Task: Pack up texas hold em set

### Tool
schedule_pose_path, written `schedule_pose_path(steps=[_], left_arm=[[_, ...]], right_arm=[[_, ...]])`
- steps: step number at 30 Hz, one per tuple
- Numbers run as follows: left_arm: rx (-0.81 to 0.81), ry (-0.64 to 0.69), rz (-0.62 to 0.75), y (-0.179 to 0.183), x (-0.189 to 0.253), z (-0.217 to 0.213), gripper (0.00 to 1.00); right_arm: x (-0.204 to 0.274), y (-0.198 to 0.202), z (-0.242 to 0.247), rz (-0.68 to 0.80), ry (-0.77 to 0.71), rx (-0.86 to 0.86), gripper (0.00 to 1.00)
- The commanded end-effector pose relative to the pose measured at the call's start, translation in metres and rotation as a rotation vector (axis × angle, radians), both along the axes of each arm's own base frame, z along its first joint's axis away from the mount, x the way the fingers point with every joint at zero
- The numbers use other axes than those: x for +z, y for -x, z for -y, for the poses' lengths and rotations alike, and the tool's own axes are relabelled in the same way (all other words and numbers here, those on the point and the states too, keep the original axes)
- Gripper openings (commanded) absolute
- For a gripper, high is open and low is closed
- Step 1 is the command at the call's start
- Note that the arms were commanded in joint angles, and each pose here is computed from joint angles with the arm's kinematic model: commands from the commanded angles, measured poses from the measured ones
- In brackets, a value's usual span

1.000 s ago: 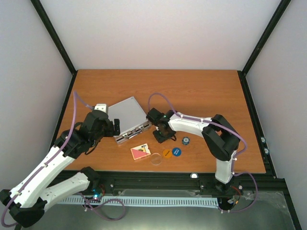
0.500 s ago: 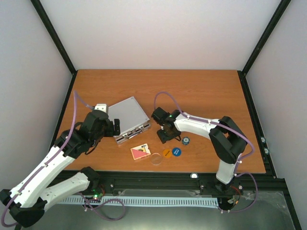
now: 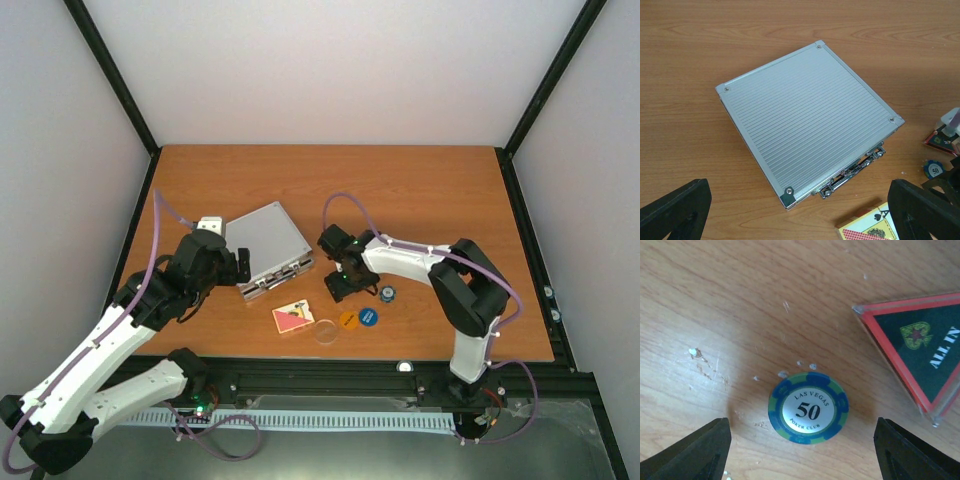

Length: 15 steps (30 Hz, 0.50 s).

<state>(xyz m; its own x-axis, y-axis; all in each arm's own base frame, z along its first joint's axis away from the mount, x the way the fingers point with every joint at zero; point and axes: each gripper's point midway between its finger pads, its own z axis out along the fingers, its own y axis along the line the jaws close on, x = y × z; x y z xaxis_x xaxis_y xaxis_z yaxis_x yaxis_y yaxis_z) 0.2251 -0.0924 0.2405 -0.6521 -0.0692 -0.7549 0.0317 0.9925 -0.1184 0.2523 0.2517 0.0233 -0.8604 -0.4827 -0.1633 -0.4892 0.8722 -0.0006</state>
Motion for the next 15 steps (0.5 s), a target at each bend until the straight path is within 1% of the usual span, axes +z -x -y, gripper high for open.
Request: schedule_pose_path(steps=[1,4,8,9,12,15], left_arm=[[0.017,0.011,0.015,0.000,0.006,-0.003,1.00],[0.018,0.009,0.018,0.001,0.008,-0.004,1.00],[0.019,0.008,0.020,0.002,0.009,-0.005,1.00],[0.020,0.007,0.020,0.002,0.010,-0.005,1.00],[0.024,0.005,0.022,0.002,0.010,-0.006,1.00],[0.024,0.005,0.021,0.002,0.009,-0.006,1.00]], right_arm=[[-0.015,0.000,0.000,-0.019,0.015,0.014,0.80],[-0.023,-0.001,0.000,-0.029,0.024,0.016,0.79],[-0.032,0.003,0.001,-0.058,0.023,0.019,0.69],[-0.034,0.004,0.001,-0.064,0.027,0.019,0.64],[-0.040,0.006,0.006,-0.068,0.046,0.015,0.55],[-0.042,0.008,0.011,-0.070,0.065,0.011,0.52]])
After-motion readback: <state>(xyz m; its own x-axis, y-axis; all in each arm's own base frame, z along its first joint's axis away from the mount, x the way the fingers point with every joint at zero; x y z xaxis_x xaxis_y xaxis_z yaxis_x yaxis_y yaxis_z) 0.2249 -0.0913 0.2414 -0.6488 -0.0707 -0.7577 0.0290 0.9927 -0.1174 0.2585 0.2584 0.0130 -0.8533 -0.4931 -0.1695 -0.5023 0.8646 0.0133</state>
